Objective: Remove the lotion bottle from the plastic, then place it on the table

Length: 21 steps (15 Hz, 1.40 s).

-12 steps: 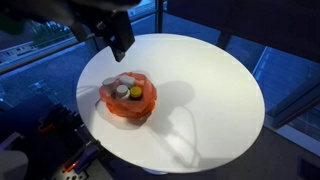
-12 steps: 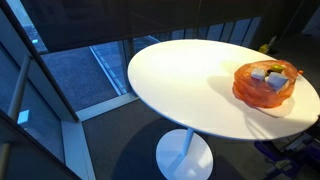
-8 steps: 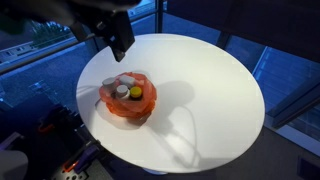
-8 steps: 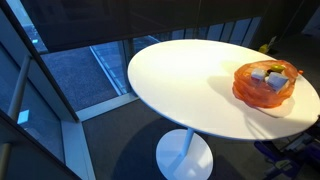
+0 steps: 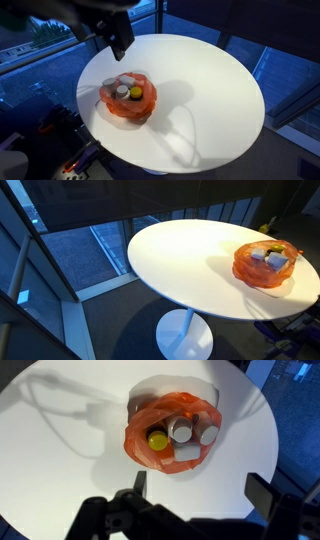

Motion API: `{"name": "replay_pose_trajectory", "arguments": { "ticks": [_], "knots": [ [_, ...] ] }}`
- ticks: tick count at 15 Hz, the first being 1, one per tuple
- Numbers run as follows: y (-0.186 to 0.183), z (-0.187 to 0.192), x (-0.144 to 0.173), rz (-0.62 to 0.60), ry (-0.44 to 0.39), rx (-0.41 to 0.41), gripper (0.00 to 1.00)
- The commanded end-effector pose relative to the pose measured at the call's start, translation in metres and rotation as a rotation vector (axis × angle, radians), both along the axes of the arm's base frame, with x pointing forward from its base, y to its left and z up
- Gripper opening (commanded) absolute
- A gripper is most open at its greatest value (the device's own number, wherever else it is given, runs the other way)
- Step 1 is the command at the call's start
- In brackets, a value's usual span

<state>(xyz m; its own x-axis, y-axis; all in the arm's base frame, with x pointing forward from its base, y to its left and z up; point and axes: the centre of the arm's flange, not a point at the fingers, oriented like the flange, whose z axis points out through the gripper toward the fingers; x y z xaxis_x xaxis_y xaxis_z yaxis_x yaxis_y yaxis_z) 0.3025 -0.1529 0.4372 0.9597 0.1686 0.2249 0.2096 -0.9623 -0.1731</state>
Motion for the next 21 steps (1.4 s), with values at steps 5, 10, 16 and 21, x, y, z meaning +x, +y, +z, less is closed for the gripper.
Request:
{"name": "replay_pose_trajectory", "arguments": {
  "ticks": [5,10,16,21],
  "knots": [
    [0.046,0.016,0.02,0.044,-0.014,-0.046,1.0],
    [0.072,-0.004,0.034,0.048,-0.006,-0.105,1.0],
    [0.079,-0.059,0.041,-0.007,0.03,-0.111,1.0],
    [0.082,-0.085,0.05,-0.133,0.047,-0.113,1.0]
  ]
}}
